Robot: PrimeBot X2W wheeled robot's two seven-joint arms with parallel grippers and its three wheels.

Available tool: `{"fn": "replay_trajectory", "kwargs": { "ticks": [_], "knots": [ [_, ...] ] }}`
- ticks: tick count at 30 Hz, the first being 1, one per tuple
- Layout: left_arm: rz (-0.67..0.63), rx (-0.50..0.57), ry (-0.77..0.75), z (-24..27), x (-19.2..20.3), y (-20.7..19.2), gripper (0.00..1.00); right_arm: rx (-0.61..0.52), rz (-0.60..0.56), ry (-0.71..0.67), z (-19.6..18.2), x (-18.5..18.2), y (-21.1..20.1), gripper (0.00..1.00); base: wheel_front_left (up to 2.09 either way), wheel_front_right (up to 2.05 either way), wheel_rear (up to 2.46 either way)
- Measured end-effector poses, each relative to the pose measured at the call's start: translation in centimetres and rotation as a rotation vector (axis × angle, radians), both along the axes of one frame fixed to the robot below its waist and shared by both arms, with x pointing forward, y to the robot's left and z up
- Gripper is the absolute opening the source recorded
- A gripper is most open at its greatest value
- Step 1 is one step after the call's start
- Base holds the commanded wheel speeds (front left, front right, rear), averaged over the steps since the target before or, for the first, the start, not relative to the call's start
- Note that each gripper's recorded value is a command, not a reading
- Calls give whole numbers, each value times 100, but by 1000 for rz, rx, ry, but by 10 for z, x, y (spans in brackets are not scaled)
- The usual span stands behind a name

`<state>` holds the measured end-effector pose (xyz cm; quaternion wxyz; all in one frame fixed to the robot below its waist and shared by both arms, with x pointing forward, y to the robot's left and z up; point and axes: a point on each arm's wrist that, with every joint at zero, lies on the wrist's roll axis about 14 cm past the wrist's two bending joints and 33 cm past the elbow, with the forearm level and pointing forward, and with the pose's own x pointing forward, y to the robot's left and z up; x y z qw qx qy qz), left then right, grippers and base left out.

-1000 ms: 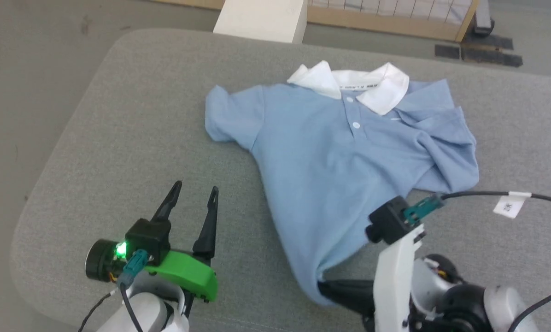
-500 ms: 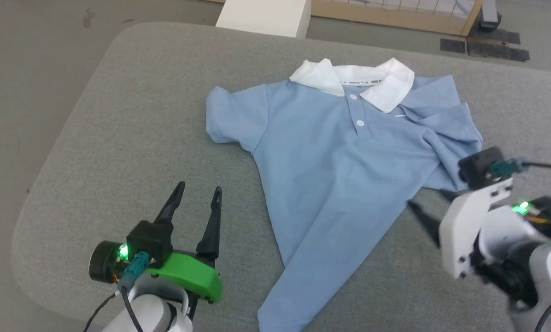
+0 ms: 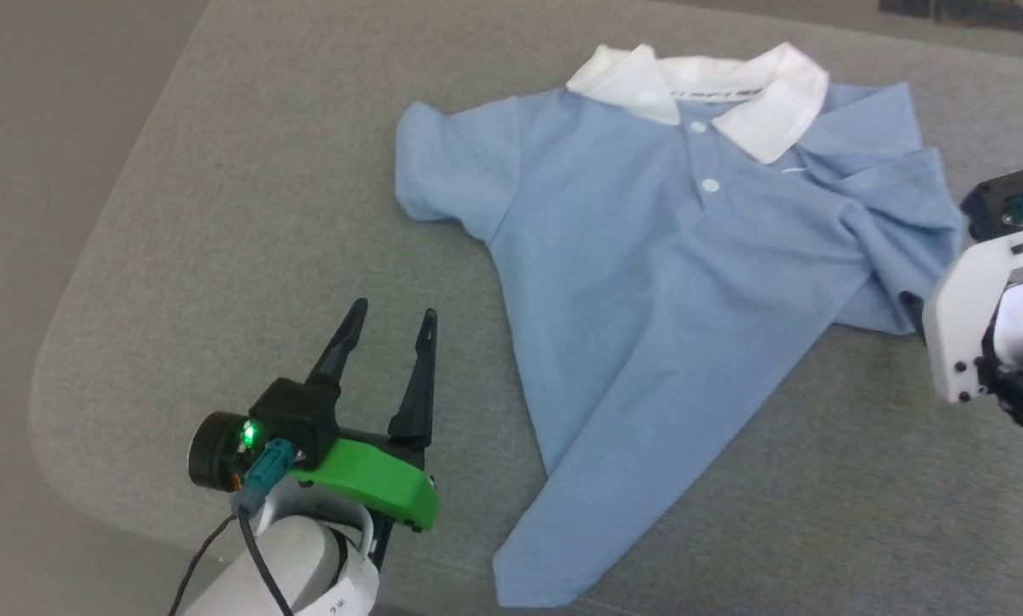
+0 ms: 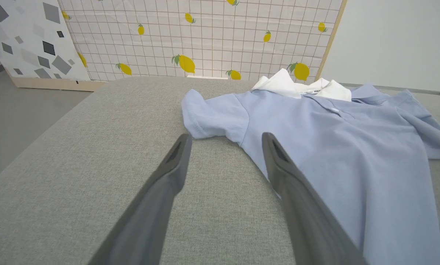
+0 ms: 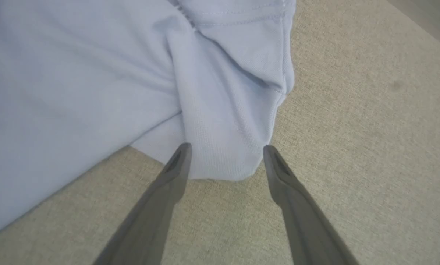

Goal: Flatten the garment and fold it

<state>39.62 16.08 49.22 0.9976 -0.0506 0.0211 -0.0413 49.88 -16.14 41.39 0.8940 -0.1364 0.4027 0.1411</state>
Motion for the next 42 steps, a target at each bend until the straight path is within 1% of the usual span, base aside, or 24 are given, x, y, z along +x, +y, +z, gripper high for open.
{"fn": "replay_trajectory", "kwargs": {
  "ticks": [5,8,9,10,14,16,18,22,23,27,29,32,33,34,38,42],
  "knots": [
    [24,4,31,-11,1,7,100,-32,17,88,-34,1,3,100,0,0,0],
    [36,8,43,-16,1,11,100,-30,31,95,-41,5,7,100,0,0,0],
    [36,9,46,-17,2,12,100,-26,32,93,-42,6,8,37,0,0,0],
    [36,11,46,-17,2,12,100,-23,33,92,-42,6,9,0,0,0,0],
    [28,13,40,-16,3,11,100,-26,56,55,-38,6,8,0,0,0,0],
    [21,12,30,-13,3,9,100,-47,61,31,-31,4,-2,0,0,0,0],
    [15,12,16,-9,3,7,100,-95,75,7,-24,-1,-19,0,0,0,0],
    [-7,8,-9,-1,2,0,100,-211,72,-50,4,-7,-68,0,0,0,0],
    [-14,6,-20,3,2,-2,100,-251,63,-71,16,-7,-86,0,0,0,0],
    [-34,-3,-49,13,1,-10,100,-364,45,-153,56,-7,-132,0,0,0,0],
    [-42,-8,-56,15,1,-14,100,-385,42,-195,70,-4,-142,0,0,0,0],
    [-51,-15,-54,14,1,-18,100,-375,43,-244,77,7,-140,0,0,0,0],
    [-53,-17,-50,13,1,-18,100,-363,43,-246,75,11,-136,5,0,0,0],
    [-53,-17,-48,12,1,-19,100,-347,46,-248,72,13,-132,100,0,0,0],
    [-50,-17,-45,11,3,-17,100,-260,66,-269,58,21,-105,100,0,0,0],
    [-46,-16,-59,16,5,-15,100,-154,43,-328,64,24,-89,100,0,0,0]
  ]
}}
